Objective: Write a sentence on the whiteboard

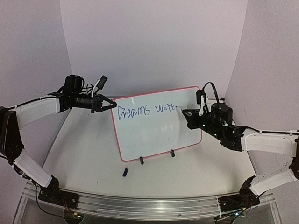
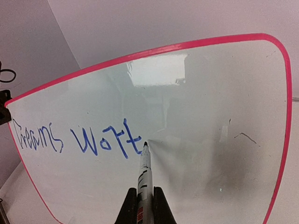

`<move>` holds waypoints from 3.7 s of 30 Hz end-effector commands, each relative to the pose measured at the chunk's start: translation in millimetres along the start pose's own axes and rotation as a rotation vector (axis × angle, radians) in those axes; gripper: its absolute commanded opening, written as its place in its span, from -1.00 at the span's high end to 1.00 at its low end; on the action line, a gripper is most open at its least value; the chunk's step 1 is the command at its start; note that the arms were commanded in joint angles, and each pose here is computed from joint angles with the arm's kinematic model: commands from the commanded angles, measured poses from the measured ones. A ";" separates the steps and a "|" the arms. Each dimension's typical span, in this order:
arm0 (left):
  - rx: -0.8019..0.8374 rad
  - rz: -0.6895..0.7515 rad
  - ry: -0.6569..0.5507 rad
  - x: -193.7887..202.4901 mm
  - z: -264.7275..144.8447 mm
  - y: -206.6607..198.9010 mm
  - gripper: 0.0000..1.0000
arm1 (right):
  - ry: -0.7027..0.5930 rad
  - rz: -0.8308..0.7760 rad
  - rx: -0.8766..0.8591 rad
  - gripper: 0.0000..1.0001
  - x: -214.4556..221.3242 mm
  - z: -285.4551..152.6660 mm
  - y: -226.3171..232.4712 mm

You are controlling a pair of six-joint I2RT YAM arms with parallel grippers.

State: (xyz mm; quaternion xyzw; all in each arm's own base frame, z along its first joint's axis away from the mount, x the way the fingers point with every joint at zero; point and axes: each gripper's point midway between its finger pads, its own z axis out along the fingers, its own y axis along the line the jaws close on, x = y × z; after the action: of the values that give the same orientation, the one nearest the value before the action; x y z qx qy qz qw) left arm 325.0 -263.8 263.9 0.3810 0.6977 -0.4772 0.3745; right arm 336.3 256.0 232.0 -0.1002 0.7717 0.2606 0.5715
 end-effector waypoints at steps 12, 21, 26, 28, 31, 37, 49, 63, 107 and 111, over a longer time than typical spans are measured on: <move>0.008 0.009 0.081 27.2 12.7 0.9 1.00 | -0.099 -0.077 0.001 1.00 -51.4 13.3 13.2; 0.009 0.008 0.081 27.1 12.7 0.7 1.00 | -0.073 -0.051 0.027 1.00 -34.6 8.0 3.4; 0.009 0.009 0.081 26.8 12.8 0.7 1.00 | -0.039 -0.022 0.036 1.00 -17.0 3.9 -3.1; 0.008 0.007 0.082 27.5 12.8 0.9 1.00 | -0.024 -0.010 0.041 1.00 -9.3 2.6 -6.2; 0.009 0.009 0.082 27.8 12.8 0.8 1.00 | -0.006 0.008 0.038 1.00 0.3 -0.1 -8.1; 0.010 0.009 0.082 27.3 13.0 0.4 1.00 | 0.006 0.022 0.023 1.00 5.0 -1.1 -6.8; 0.009 0.010 0.083 27.3 12.7 -0.2 1.00 | -0.094 0.017 -0.014 1.00 -32.1 -2.3 6.2; 0.008 0.012 0.083 27.1 12.9 0.2 1.00 | -0.094 -0.015 0.010 1.00 -34.2 6.1 4.6; 0.008 0.015 0.085 26.8 13.1 -1.8 1.00 | -0.010 0.041 0.087 1.00 3.5 -9.4 -19.4; 0.009 0.019 0.085 26.9 12.9 -3.1 1.00 | -0.008 0.044 0.086 1.00 4.8 -10.7 -19.5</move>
State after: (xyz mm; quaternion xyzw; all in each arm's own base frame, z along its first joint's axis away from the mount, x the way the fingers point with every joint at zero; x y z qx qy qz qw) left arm 324.0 -264.9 264.7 0.3829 0.6975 -0.4770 0.3733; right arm 336.9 238.5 215.8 -0.0667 0.7884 0.2309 0.5663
